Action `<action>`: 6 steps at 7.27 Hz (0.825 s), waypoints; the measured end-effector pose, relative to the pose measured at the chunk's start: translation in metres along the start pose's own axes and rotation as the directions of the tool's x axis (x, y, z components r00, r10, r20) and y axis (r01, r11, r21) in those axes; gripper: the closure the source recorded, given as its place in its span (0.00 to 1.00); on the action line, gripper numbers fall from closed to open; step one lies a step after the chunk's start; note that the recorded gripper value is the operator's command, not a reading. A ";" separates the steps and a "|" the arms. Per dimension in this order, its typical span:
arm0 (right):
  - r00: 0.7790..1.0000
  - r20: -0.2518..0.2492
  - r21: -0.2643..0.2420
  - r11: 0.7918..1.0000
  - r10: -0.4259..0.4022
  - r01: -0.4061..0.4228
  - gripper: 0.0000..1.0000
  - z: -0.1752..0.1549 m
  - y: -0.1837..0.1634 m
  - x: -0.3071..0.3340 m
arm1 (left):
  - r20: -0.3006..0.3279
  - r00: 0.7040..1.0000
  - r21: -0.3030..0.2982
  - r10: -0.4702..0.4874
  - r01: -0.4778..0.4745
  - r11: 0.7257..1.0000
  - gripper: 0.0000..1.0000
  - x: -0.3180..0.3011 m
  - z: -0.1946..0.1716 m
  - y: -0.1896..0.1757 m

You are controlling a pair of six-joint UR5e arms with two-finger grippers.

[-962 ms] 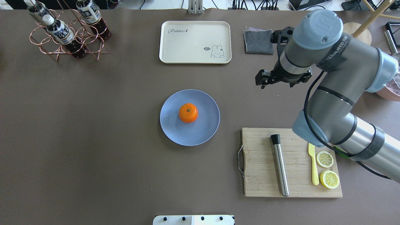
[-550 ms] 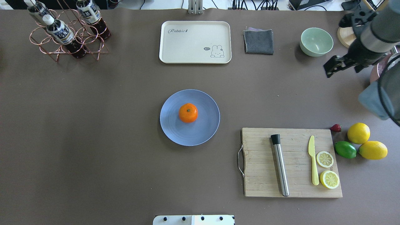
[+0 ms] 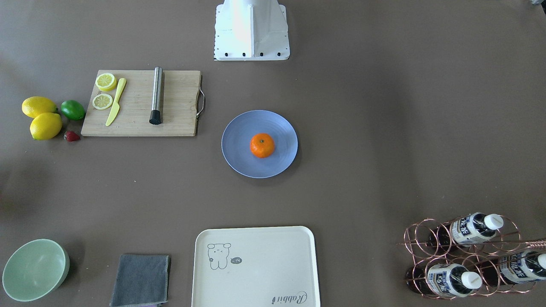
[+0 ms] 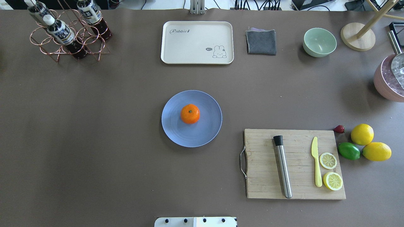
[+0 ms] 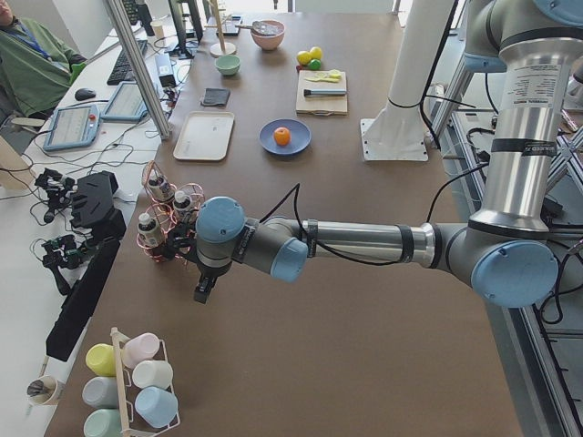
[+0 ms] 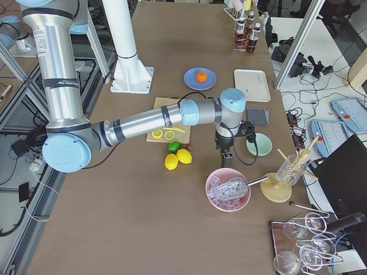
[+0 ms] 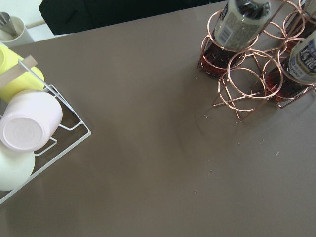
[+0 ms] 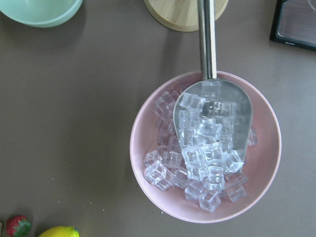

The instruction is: Pick orange to plate

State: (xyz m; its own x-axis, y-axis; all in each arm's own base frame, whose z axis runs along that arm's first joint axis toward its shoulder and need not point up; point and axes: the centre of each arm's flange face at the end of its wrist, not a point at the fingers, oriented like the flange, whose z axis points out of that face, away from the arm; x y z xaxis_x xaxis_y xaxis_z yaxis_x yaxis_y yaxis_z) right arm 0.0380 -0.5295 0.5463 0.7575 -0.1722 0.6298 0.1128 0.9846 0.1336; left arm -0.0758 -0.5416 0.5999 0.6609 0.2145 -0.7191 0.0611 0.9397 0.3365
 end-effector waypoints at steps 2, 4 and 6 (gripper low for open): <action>0.998 0.054 0.011 0.999 0.045 -0.046 0.00 -0.003 0.031 0.042 | -0.002 0.999 -0.026 -0.035 0.035 0.999 0.02 -0.010 0.006 0.014; 0.994 0.080 0.006 0.997 0.074 -0.075 0.00 0.002 0.046 0.053 | 0.000 0.999 -0.031 -0.044 0.044 0.999 0.02 -0.012 0.007 0.020; 0.992 0.090 0.001 0.996 0.088 -0.089 0.00 0.004 0.050 0.055 | 0.004 0.999 -0.032 -0.048 0.048 0.998 0.02 -0.013 0.007 0.021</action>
State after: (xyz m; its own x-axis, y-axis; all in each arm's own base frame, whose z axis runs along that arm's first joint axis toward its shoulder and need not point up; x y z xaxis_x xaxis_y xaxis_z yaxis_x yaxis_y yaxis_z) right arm 0.0826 -0.4896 0.5909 0.7033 -0.0865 0.7056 0.0442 0.9960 0.0781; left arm -0.0783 -0.5263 0.6205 0.6600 0.1684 -0.7322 0.0690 0.9568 0.2824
